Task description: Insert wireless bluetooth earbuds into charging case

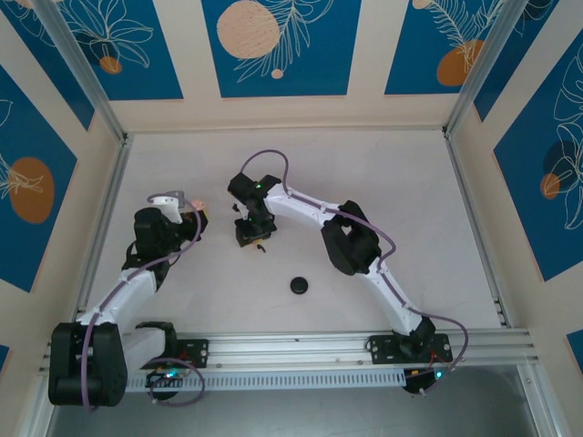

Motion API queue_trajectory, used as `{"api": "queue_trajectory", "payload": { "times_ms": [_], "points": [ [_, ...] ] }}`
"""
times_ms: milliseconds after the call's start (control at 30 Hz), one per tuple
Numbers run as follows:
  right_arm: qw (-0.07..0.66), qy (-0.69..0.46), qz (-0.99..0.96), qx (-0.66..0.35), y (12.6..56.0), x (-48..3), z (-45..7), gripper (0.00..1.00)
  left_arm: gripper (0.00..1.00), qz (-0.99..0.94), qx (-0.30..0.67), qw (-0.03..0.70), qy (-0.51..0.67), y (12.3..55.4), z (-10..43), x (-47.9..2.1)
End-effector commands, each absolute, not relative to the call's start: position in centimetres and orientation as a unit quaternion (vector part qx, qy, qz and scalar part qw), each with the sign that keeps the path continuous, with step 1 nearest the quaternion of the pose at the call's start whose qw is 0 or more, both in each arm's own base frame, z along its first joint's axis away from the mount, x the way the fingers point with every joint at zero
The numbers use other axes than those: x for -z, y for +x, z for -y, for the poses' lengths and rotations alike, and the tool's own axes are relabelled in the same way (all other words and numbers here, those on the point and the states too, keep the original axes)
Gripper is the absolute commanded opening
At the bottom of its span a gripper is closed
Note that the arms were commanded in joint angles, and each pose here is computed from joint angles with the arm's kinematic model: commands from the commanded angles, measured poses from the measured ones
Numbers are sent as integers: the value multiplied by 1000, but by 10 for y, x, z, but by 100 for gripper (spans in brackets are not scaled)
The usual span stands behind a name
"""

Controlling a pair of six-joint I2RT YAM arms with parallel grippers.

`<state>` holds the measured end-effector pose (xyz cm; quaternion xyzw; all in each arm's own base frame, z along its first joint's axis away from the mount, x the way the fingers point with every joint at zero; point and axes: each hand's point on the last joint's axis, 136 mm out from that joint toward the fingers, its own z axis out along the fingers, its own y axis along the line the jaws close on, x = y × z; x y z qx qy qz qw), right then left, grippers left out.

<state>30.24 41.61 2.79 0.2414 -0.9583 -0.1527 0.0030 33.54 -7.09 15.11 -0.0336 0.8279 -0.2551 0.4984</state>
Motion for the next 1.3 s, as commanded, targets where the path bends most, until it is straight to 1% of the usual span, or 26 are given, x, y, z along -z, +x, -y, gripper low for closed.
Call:
{"api": "queue_trajectory", "payload": {
  "times_ms": [0,333,567,700,900,1100,1267],
  "points": [
    [6,255,957,136,299,-25,-416,36,9,-824,258,503,-38,334,67,-154],
    [9,253,962,98,296,-10,-407,31,9,-822,263,503,-37,333,68,-154],
    [1,243,963,114,301,-6,-415,29,9,-823,262,502,-34,332,69,-153],
    [-4,237,963,124,304,-7,-418,25,9,-822,264,503,-30,331,70,-154],
    [-19,232,963,138,308,-15,-422,21,9,-823,268,500,-27,330,72,-151],
    [-41,223,961,155,311,-34,-421,21,9,-826,269,495,-22,327,73,-146],
    [-77,214,959,171,312,-57,-414,21,8,-815,297,498,-6,326,83,-144]
  ]
}}
